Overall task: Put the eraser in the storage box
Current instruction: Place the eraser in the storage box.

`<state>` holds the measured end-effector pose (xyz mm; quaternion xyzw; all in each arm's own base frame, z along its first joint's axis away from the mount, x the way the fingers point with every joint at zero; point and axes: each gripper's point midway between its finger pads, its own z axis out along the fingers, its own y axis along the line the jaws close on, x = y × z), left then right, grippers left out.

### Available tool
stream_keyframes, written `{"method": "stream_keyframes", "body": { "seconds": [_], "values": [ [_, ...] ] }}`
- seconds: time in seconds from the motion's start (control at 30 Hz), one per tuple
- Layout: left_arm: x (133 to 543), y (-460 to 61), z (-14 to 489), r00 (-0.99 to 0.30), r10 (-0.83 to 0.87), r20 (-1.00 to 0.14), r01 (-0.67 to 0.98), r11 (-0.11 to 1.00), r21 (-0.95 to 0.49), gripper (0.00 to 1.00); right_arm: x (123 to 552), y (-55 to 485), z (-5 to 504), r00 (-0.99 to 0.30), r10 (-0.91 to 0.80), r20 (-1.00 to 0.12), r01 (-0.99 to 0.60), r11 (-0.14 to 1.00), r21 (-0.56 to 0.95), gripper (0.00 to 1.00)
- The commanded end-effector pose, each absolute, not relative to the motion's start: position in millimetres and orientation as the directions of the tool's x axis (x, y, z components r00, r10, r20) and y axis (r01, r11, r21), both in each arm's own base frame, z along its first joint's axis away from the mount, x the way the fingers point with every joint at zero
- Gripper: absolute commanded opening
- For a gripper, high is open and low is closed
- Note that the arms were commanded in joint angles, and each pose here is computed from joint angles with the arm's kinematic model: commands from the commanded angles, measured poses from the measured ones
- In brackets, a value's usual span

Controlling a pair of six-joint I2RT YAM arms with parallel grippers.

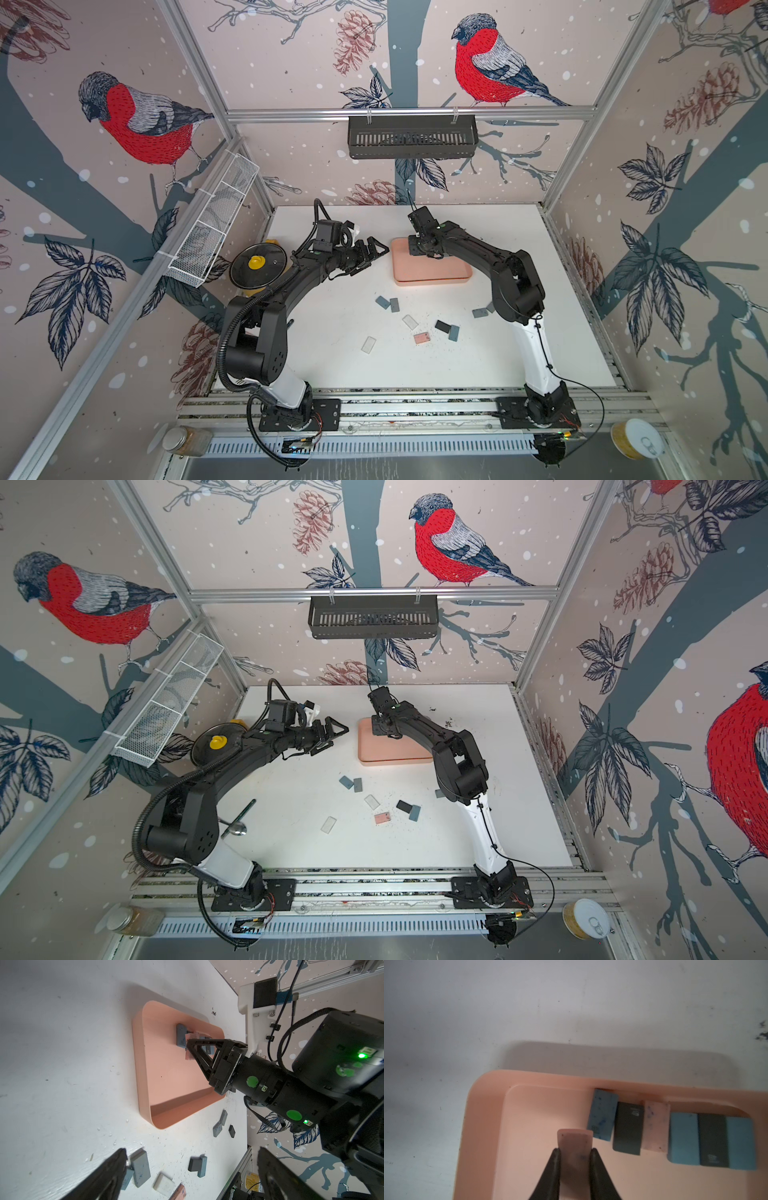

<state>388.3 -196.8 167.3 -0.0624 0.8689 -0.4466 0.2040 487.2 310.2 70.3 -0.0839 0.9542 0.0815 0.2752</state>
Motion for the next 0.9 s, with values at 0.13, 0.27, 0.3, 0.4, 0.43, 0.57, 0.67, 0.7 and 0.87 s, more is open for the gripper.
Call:
{"method": "stream_keyframes", "body": {
  "seconds": [0.13, 0.27, 0.3, 0.4, 0.43, 0.57, 0.67, 0.7, 0.87],
  "values": [
    [391, -198, 170, -0.904, -0.284, -0.32, 0.109, 0.57, -0.814, 0.97, 496, 326, 60, -0.844, -0.103, -0.526, -0.207, 0.968, 0.143, 0.24],
    [391, -199, 169, -0.906, -0.286, -0.312, 0.105, 0.563, -0.82, 0.97, 501, 328, 53, -0.848, -0.086, -0.523, -0.19, 0.97, 0.15, 0.25],
    [390, -199, 169, -0.906, -0.285, -0.312, 0.105, 0.562, -0.82, 0.97, 503, 328, 51, -0.849, -0.081, -0.522, -0.186, 0.971, 0.152, 0.25],
    [390, -199, 170, -0.906, -0.285, -0.314, 0.107, 0.562, -0.82, 0.97, 505, 330, 46, -0.853, -0.07, -0.518, -0.174, 0.972, 0.156, 0.25],
    [390, -198, 170, -0.906, -0.285, -0.313, 0.107, 0.563, -0.819, 0.97, 506, 329, 43, -0.854, -0.066, -0.516, -0.17, 0.973, 0.157, 0.25],
    [391, -195, 175, -0.9, -0.292, -0.325, 0.113, 0.564, -0.818, 0.97, 509, 327, 39, -0.855, -0.054, -0.516, -0.153, 0.976, 0.153, 0.26],
    [391, -195, 177, -0.898, -0.293, -0.327, 0.115, 0.561, -0.82, 0.97, 511, 325, 36, -0.854, -0.049, -0.519, -0.142, 0.98, 0.142, 0.26],
    [391, -195, 177, -0.899, -0.294, -0.325, 0.114, 0.559, -0.821, 0.97, 511, 324, 36, -0.853, -0.048, -0.519, -0.14, 0.98, 0.139, 0.27],
    [393, -192, 179, -0.896, -0.302, -0.326, 0.114, 0.554, -0.825, 0.97, 513, 321, 32, -0.856, -0.044, -0.516, -0.13, 0.983, 0.132, 0.31]
  ]
}}
